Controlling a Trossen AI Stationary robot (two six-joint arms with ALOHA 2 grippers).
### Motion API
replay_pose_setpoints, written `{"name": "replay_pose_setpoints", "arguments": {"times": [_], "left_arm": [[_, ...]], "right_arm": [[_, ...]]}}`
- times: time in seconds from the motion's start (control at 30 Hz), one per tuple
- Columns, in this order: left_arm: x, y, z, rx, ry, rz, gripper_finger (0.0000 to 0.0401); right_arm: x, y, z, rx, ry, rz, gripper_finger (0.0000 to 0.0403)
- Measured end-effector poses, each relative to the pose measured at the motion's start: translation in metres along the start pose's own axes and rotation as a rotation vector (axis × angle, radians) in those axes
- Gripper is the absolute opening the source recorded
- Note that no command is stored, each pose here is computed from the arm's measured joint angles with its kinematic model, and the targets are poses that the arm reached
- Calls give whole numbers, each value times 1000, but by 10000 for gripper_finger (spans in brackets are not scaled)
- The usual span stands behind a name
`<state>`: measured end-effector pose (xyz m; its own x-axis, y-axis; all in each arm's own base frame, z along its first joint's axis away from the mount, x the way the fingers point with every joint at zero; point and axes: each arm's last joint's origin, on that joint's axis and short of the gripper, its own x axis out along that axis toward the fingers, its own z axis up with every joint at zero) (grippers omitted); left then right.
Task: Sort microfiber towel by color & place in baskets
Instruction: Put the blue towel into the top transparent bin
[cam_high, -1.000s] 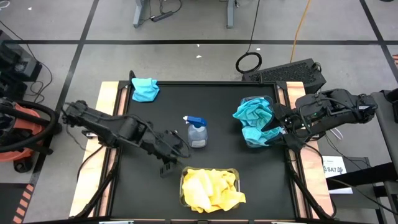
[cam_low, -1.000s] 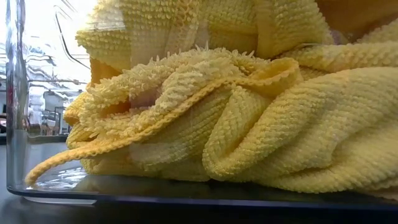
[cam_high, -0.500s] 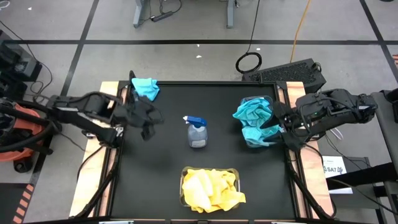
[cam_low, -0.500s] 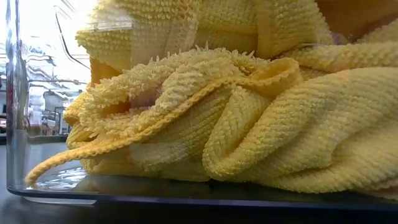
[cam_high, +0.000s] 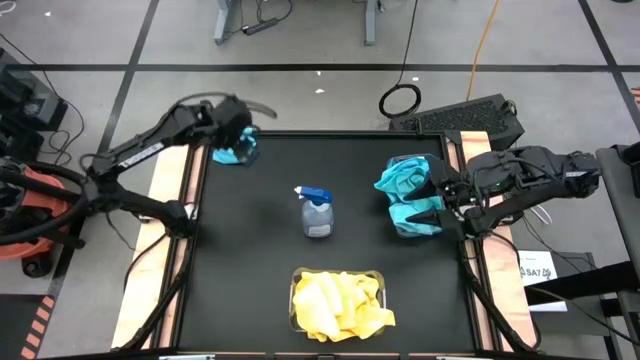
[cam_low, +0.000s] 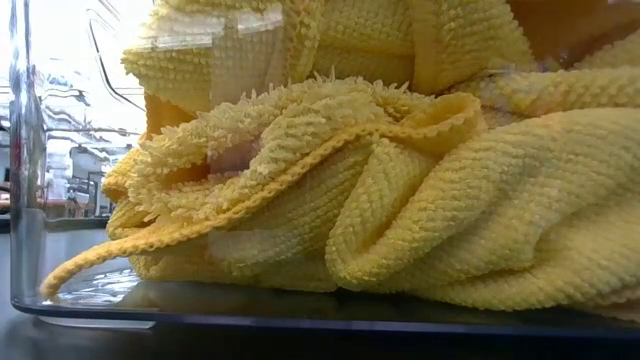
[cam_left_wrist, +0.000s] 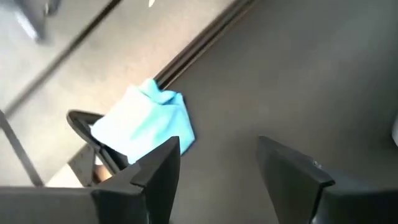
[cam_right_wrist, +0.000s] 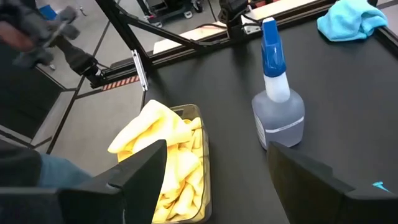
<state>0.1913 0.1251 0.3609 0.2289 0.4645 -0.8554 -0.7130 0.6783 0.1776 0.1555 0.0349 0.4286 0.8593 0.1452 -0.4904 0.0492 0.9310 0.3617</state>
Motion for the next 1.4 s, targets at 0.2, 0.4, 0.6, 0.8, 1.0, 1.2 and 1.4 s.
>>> {"name": "replay_pose_setpoints", "arguments": {"times": [0.2, 0.4, 0.6, 0.8, 1.0, 1.2, 1.4], "left_arm": [[51, 46, 9, -108, 94, 23, 217], [103, 73, 15, -138, 214, 61, 252], [155, 92, 13, -242, 357, 80, 332], [189, 103, 8, -309, 428, 80, 367], [224, 109, -3, -399, 533, 17, 368], [253, 101, -12, -435, 635, -80, 359], [263, 94, -14, -405, 656, -104, 258]], "right_arm": [[11, 1, 1, 28, 27, -14, 270], [16, 1, 1, 54, 40, -21, 270], [16, 1, 1, 85, 40, -23, 270], [16, 1, 1, 107, 40, -23, 270], [16, 1, 0, 105, 43, -24, 270], [15, -2, -5, 64, 103, -53, 270], [16, -3, -8, 46, 133, -66, 270]]}}
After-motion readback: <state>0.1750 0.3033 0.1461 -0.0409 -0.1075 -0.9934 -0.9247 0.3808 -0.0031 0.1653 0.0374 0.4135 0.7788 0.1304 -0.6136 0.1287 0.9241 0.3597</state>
